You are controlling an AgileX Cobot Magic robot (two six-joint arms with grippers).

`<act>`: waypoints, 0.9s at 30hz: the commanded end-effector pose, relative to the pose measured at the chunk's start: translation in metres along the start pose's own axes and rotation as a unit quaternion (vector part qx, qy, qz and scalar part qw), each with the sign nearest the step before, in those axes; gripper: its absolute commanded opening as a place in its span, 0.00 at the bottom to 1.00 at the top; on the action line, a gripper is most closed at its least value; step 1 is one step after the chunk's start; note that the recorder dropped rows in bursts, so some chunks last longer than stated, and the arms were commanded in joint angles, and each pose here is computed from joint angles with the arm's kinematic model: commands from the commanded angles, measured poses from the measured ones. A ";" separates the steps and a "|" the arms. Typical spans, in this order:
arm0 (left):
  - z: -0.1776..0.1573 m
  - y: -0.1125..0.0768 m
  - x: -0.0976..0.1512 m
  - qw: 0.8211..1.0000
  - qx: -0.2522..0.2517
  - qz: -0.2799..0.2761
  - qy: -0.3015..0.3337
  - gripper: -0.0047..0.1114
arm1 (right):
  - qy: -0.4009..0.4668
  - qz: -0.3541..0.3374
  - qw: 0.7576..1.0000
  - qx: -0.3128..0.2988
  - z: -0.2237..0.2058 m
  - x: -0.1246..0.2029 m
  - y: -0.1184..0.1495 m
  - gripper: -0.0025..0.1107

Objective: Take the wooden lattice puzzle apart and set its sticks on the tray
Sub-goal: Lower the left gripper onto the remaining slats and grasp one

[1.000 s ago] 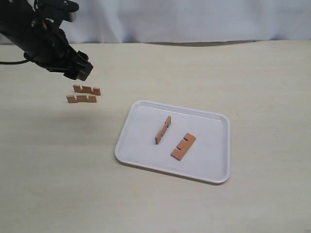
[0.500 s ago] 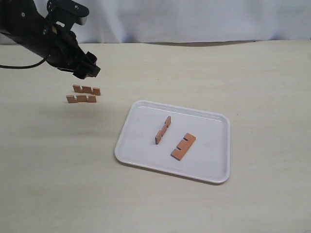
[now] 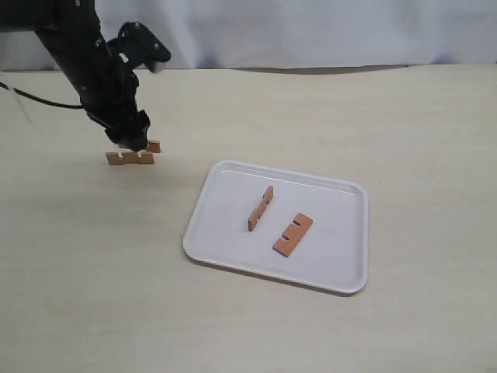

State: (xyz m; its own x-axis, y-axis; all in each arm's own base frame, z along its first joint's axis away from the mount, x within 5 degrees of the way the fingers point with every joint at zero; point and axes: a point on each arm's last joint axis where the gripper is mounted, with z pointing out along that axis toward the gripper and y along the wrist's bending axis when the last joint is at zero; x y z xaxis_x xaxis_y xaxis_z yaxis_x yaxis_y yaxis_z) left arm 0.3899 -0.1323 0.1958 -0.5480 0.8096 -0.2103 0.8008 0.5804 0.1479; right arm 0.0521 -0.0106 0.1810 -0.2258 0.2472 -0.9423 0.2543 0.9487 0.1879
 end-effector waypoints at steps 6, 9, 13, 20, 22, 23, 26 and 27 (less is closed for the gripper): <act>0.030 -0.002 0.002 0.998 0.025 0.048 0.030 0.58 | -0.002 -0.006 1.000 0.003 0.000 0.001 -0.001 0.06; 0.032 0.000 0.000 0.999 0.013 0.048 0.015 0.58 | -0.002 -0.006 1.000 0.003 0.000 0.001 -0.001 0.06; 0.033 0.002 -0.004 0.999 0.004 0.043 -0.004 0.58 | -0.002 -0.006 1.000 0.003 0.000 0.001 -0.001 0.06; 0.045 0.001 0.000 0.999 0.015 0.043 0.016 0.58 | -0.002 -0.006 1.000 0.003 0.000 0.001 -0.001 0.06; 0.052 0.000 0.001 0.999 0.020 0.043 0.022 0.58 | -0.002 -0.006 1.000 0.003 0.000 0.001 -0.001 0.06; 0.055 0.000 0.001 0.999 0.020 0.043 0.023 0.58 | -0.002 -0.006 1.000 0.003 0.000 0.001 -0.001 0.06; 0.061 0.000 0.001 0.999 0.018 0.043 0.020 0.58 | -0.002 -0.006 1.000 0.003 0.000 0.001 -0.001 0.06; 0.061 0.001 0.000 0.999 0.015 0.043 0.017 0.58 | -0.002 -0.006 1.000 0.003 0.000 0.001 -0.001 0.06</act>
State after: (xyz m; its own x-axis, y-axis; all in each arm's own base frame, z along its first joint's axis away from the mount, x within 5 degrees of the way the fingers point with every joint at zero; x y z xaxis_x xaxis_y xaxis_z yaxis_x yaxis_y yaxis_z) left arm 0.4025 -0.1367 0.1383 -0.4810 0.8642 -0.1475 0.8582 0.4985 0.1224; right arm 0.0521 -0.0106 0.1810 -0.2258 0.2472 -0.9423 0.2543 0.9487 0.1879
